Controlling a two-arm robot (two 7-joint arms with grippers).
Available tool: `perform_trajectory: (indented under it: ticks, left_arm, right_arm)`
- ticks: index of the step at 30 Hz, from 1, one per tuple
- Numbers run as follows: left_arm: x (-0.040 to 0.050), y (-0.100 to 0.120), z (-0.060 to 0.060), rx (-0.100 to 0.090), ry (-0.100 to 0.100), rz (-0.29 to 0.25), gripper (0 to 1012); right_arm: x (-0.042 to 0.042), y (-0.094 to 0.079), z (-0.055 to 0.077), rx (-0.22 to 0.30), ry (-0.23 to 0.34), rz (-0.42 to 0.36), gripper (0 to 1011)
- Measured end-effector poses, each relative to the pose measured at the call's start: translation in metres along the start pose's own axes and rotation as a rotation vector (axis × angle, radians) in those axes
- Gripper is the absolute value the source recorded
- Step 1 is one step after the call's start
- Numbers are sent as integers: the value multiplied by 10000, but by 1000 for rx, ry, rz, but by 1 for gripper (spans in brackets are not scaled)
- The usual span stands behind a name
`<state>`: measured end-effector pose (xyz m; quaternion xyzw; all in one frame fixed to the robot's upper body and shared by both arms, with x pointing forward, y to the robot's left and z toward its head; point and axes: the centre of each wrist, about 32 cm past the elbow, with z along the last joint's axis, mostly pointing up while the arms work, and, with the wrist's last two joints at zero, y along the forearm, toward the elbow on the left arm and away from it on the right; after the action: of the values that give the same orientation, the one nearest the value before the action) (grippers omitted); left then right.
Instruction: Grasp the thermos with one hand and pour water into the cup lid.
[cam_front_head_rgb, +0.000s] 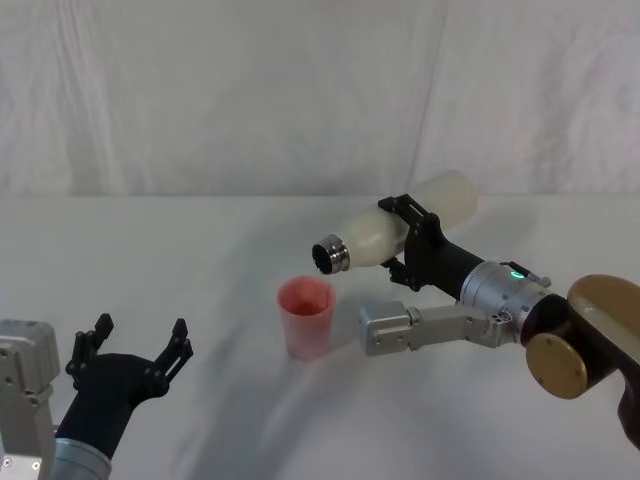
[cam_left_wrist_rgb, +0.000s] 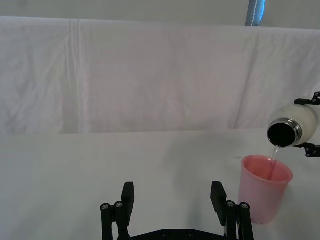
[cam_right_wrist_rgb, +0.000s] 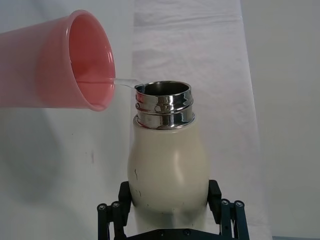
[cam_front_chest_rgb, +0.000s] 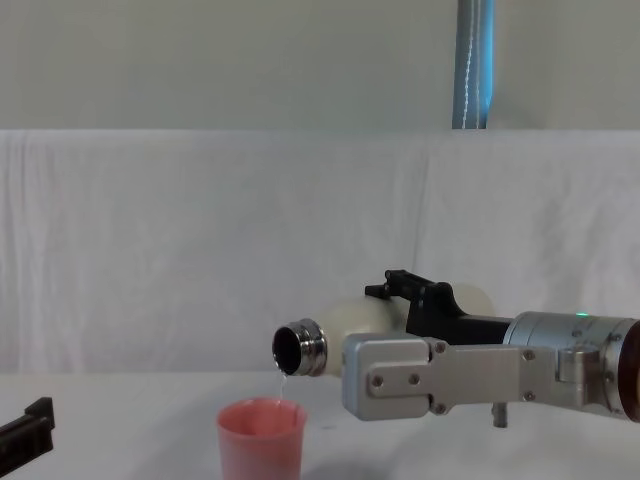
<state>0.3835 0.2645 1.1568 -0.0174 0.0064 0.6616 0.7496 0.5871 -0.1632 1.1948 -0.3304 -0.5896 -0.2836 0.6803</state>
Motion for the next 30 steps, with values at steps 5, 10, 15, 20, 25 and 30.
perform_trajectory:
  ticks: [5, 10, 15, 20, 25, 30]
  left_arm:
    - [0, 0, 0, 0, 0, 0, 1001]
    - [0, 0, 0, 0, 0, 0, 1001]
    - [0, 0, 0, 0, 0, 0, 1001]
    - [0, 0, 0, 0, 0, 0, 1001]
    - [0, 0, 0, 0, 0, 0, 1001]
    - [0, 0, 0, 0, 0, 0, 1001]
  right_arm:
    - [0, -2, -3, 0, 0, 0, 952]
    - [-2, -2, -6, -1, 0, 0, 952]
    - [-1, -4, -9, -2, 0, 0, 952]
    - [-3, -7, -13, -3, 0, 0, 952]
    - [-3, -6, -15, -4, -2, -1, 952]
    - [-3, -3, -15, -5, -6, -2, 952]
